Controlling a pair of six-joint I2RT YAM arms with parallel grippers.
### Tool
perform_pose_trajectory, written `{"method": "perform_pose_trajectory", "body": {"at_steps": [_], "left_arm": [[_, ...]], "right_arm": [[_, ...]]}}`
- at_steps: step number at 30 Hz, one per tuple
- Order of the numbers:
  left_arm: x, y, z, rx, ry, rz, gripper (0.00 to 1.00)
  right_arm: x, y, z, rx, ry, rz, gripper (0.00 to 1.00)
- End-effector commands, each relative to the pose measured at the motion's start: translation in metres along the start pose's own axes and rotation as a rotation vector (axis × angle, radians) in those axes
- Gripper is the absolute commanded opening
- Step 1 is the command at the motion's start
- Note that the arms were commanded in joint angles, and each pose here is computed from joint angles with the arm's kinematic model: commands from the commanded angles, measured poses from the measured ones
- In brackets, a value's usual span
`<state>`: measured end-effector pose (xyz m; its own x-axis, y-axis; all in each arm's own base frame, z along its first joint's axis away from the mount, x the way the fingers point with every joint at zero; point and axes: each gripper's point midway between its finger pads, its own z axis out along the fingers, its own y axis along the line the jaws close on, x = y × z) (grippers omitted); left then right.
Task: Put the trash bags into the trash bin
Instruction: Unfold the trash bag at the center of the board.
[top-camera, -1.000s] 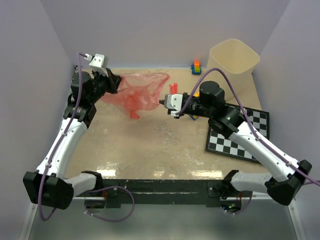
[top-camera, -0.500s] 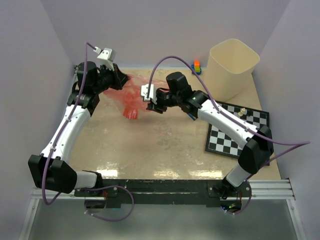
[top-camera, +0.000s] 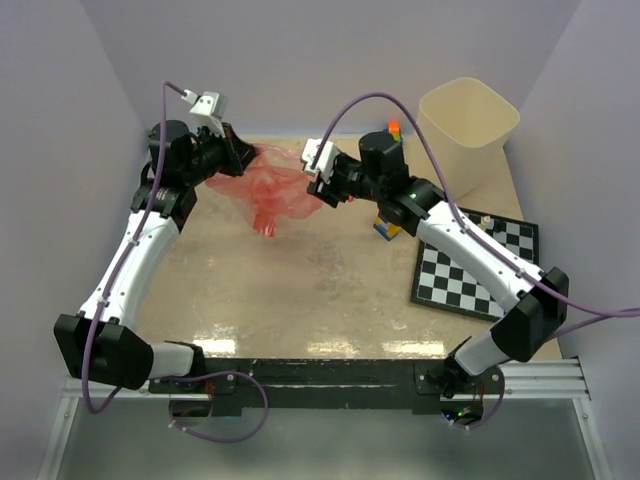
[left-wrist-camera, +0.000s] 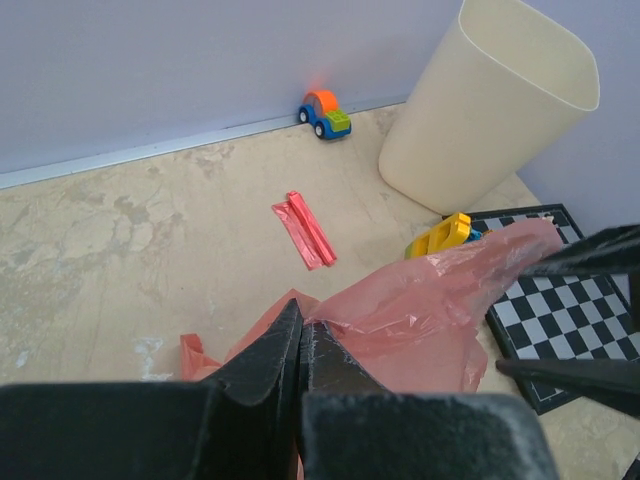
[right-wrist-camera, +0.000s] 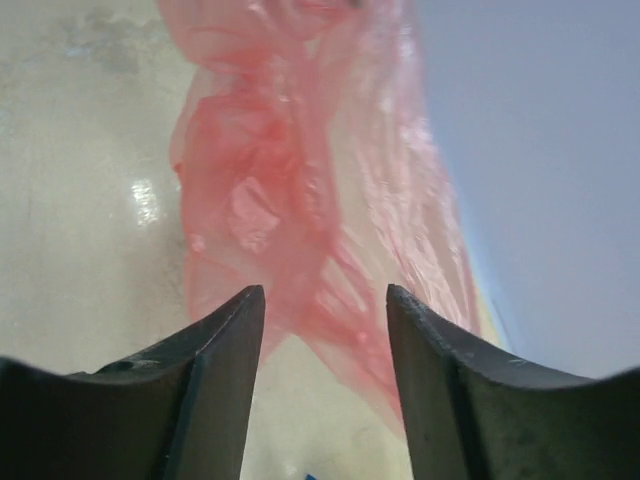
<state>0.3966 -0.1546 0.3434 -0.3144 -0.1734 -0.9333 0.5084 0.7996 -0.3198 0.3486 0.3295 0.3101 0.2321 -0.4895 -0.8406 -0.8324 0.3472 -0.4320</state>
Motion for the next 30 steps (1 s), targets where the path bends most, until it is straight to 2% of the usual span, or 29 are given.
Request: {"method": "perform_pose_trajectory", "body": {"at_steps": [1, 6, 14, 20, 21, 26, 30], "left_arm": [[-0.023, -0.019, -0.015, 0.054, -0.056, 0.025, 0.00], [-0.028, -0.024, -0.017, 0.073, -0.072, 0.022, 0.00], [-0.030, -0.027, -0.017, 0.080, -0.071, 0.023, 0.00], [-0.025, -0.019, -0.017, 0.040, -0.064, 0.022, 0.00], [-0.026, -0.017, -0.018, 0.031, -0.067, 0.023, 0.00], [-0.024, -0.017, -0.017, 0.033, -0.068, 0.017, 0.00], [-0.023, -0.019, -0.014, 0.054, -0.064, 0.001, 0.00]], "right_arm": [[-0.027, -0.026, -0.018, 0.116, -0.085, -0.027, 0.60], [-0.011, -0.007, 0.004, -0.004, -0.053, 0.005, 0.63], [-0.007, 0.006, 0.030, -0.082, -0.076, 0.083, 0.67], [-0.021, 0.013, 0.028, -0.136, -0.123, 0.069, 0.52], [-0.026, 0.013, 0.024, -0.139, -0.137, 0.060, 0.52], [-0.043, 0.011, 0.008, -0.118, -0.188, 0.047, 0.64], [-0.036, 0.010, 0.020, -0.107, -0.183, 0.051, 0.65]]}}
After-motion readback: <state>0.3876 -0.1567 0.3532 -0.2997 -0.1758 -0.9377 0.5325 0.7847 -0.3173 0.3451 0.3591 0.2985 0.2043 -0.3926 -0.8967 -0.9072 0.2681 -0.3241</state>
